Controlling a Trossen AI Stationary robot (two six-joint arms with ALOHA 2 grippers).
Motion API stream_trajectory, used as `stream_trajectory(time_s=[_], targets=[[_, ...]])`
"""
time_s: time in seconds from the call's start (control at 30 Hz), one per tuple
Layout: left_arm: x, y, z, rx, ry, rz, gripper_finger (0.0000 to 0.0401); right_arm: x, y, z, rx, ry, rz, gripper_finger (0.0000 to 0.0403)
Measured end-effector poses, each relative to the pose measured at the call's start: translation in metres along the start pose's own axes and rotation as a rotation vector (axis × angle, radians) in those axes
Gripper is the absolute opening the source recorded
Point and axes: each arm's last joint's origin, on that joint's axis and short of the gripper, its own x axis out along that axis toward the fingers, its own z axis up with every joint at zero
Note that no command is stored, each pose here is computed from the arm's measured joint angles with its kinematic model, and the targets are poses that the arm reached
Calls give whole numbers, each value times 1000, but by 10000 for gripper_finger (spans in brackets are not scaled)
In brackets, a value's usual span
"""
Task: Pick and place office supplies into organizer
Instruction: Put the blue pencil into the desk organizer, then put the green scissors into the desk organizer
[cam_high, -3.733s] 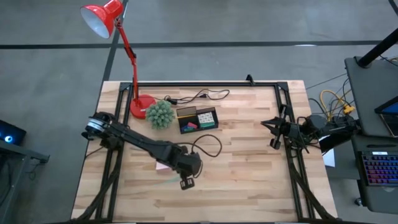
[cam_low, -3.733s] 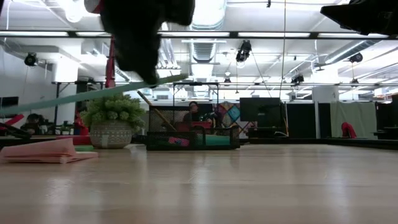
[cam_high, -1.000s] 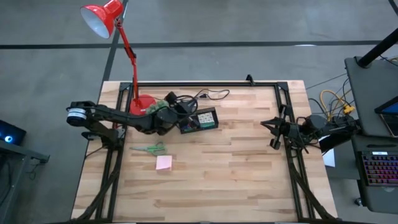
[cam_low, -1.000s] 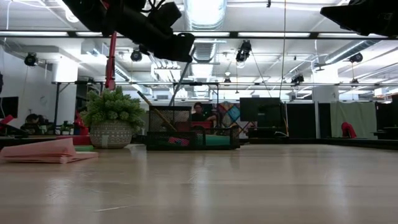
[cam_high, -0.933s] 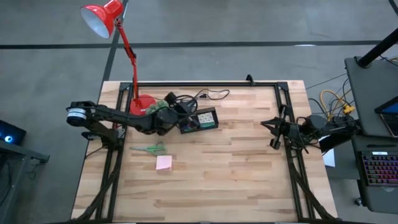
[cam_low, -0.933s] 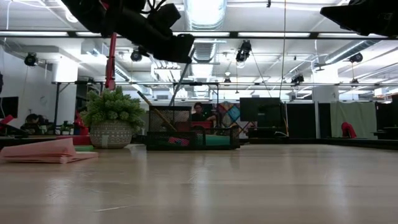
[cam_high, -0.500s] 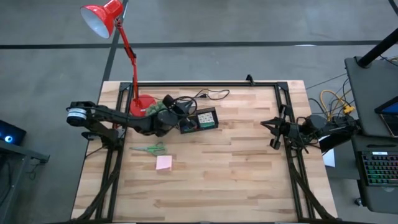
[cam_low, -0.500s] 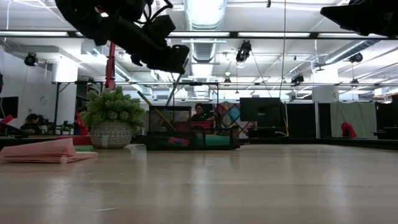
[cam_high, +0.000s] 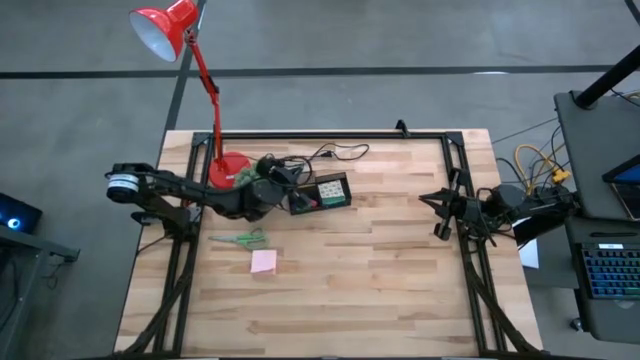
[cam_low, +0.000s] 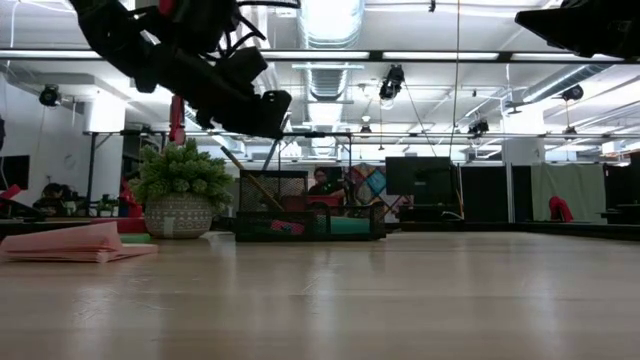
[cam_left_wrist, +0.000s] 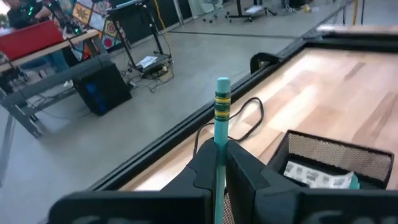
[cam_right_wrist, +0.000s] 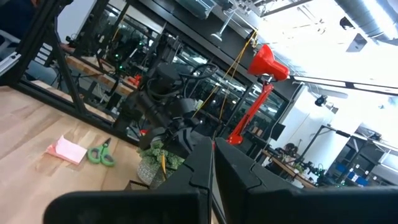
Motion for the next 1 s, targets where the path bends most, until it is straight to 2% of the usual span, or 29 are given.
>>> stream_trajectory(time_s=[0.1,0.23,0.8,0.9,1.0], targets=[[1,3,-3,-54,5,10,0,0,0,0,0,-1,0,9],[2,5,-10,-60,34,15,10,0,0,0,0,0,0,9],[3,4,-4,-77,17,12,149,0,0,0,0,0,0,9],[2,1,2,-84,7,-42,167,0,0,0,0,0,0,9],[-1,-4,12,-105,-9,-162,175,0,0,0,0,0,1,9]])
